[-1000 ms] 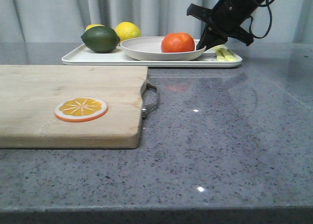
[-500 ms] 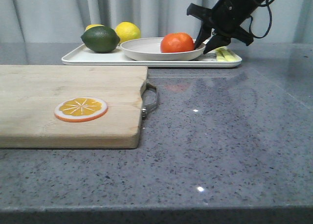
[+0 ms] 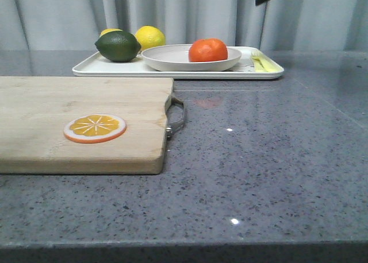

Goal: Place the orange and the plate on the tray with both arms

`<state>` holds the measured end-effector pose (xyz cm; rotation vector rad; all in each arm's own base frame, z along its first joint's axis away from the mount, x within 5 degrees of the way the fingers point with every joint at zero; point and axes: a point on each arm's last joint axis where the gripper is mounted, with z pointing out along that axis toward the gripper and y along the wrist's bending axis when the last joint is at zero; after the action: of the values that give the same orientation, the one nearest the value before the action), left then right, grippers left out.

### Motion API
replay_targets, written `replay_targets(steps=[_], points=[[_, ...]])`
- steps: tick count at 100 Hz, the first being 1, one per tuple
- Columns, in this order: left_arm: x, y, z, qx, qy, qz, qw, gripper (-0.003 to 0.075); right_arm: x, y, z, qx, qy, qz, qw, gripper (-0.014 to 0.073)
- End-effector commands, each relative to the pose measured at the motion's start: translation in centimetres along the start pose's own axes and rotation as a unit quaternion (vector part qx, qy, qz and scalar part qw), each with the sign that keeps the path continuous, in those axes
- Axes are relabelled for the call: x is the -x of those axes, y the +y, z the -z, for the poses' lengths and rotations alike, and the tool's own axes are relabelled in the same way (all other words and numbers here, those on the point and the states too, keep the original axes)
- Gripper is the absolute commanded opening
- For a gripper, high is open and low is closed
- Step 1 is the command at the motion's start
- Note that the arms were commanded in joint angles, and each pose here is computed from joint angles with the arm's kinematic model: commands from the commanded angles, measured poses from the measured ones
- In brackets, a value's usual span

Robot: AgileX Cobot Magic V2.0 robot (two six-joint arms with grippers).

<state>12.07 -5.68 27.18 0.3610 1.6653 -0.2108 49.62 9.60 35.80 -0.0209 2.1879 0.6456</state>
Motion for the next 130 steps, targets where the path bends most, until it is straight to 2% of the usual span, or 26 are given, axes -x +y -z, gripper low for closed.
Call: replay_targets(steps=[1, 23, 38, 57, 66, 79, 95, 110, 130], points=[[1.0, 0.3, 0.0, 0.015, -0.02, 0.002, 1.0, 0.0597, 3.5, 3.3, 7.0, 0.023, -0.088, 0.041, 0.995, 0.037], [1.0, 0.3, 0.0, 0.015, -0.02, 0.002, 1.0, 0.0597, 4.5, 6.4, 13.2, 0.037, -0.118, 0.091, 0.988, 0.037], [1.0, 0.3, 0.0, 0.015, -0.02, 0.002, 1.0, 0.0597, 4.0, 7.6, 16.5, 0.037, -0.121, 0.112, 0.986, 0.037], [1.2, 0.7, 0.0, 0.036, -0.028, 0.002, 0.999, 0.0597, 1.3, 7.6, 19.9, -0.011, -0.093, 0.161, 0.983, 0.037], [1.3, 0.7, 0.1, 0.037, -0.032, 0.004, 0.999, 0.0597, 0.0, 7.8, 22.4, -0.032, -0.108, 0.176, 0.978, 0.037], [1.8, 0.9, 0.6, 0.038, -0.047, 0.008, 0.998, 0.0594, -2.9, 8.1, 26.1, -0.046, -0.145, 0.192, 0.97, 0.037], [2.3, 1.2, 1.5, 0.041, -0.072, 0.016, 0.996, 0.0552, -7.8, 7.6, 29.6, -0.058, -0.197, 0.192, 0.96, 0.037], [2.7, 1.4, 2.4, 0.042, -0.094, 0.02, 0.994, 0.0513, -13.2, 6.1, 31.0, -0.071, -0.227, 0.183, 0.954, 0.037], [3.3, 1.8, 3.7, 0.044, -0.128, 0.029, 0.99, 0.0512, -20.8, 3.4, 31.4, -0.087, -0.256, 0.173, 0.947, 0.037]])
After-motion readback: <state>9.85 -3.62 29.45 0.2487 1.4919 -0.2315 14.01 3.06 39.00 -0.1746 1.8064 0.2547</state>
